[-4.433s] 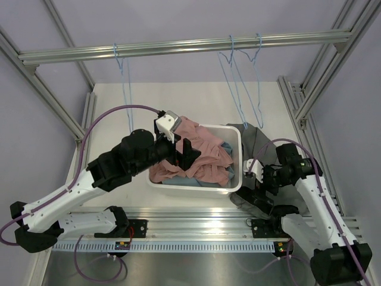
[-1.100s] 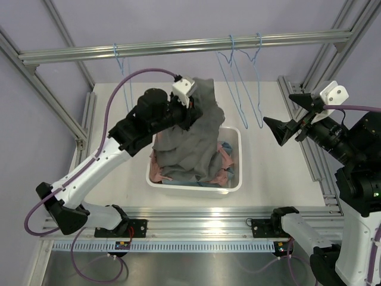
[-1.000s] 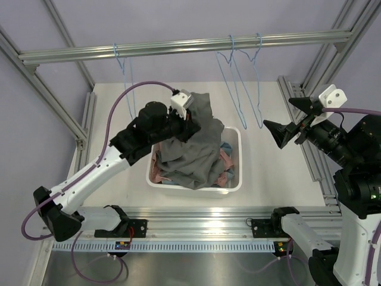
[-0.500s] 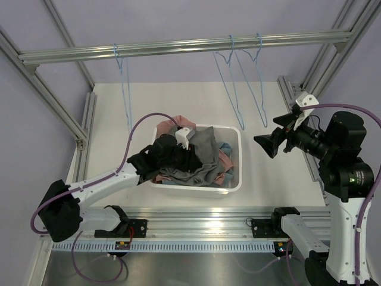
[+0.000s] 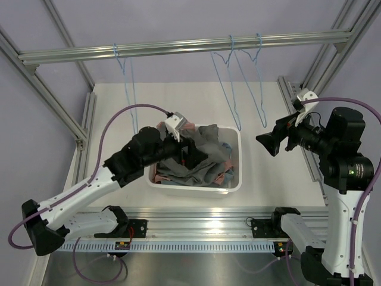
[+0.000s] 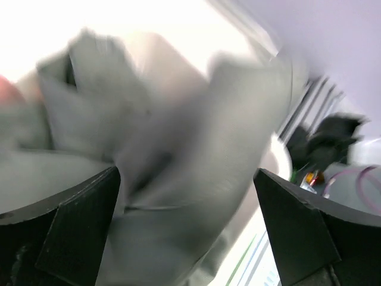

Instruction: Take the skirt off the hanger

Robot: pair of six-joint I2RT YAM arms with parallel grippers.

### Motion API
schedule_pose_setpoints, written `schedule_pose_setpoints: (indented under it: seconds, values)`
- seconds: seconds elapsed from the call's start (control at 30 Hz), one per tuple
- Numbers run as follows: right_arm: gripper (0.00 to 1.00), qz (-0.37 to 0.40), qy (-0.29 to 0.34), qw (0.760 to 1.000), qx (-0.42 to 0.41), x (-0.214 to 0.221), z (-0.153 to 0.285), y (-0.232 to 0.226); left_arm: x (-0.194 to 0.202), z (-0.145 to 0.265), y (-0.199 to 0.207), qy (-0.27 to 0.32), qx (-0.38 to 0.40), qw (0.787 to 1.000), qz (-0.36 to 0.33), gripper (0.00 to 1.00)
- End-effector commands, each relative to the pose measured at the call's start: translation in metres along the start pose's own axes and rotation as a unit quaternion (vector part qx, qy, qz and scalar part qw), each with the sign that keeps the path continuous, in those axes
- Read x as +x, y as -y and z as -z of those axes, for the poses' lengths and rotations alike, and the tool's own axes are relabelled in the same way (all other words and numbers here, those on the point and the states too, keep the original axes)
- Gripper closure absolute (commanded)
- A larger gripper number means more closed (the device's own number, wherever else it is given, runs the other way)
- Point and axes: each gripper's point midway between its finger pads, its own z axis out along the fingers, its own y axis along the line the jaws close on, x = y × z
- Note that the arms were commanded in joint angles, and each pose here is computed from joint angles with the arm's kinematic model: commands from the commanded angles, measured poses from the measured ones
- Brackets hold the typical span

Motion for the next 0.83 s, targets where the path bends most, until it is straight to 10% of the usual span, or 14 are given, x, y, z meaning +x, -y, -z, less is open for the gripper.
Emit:
schedule_pose_setpoints:
  seconds: [0.0,0.43,0.8]
  values:
    - [0.01,-0.005,0.008,1.000,0.011,-0.015,0.002,0.005,-0.064,0.036,0.034,0.081,0.044,0.994,-0.056,0.01]
    - [0.00,-0.136,0.072,0.938,0.310,-0.045,0.037,0.096,-0.138,0.107,0.057,0.169,0.027,0.982,-0.075,0.01]
    - [0.00,-0.133,0.070,0.918,0.368,-0.039,0.054,0.109,-0.140,0.155,0.039,0.184,-0.037,0.977,-0.102,0.01]
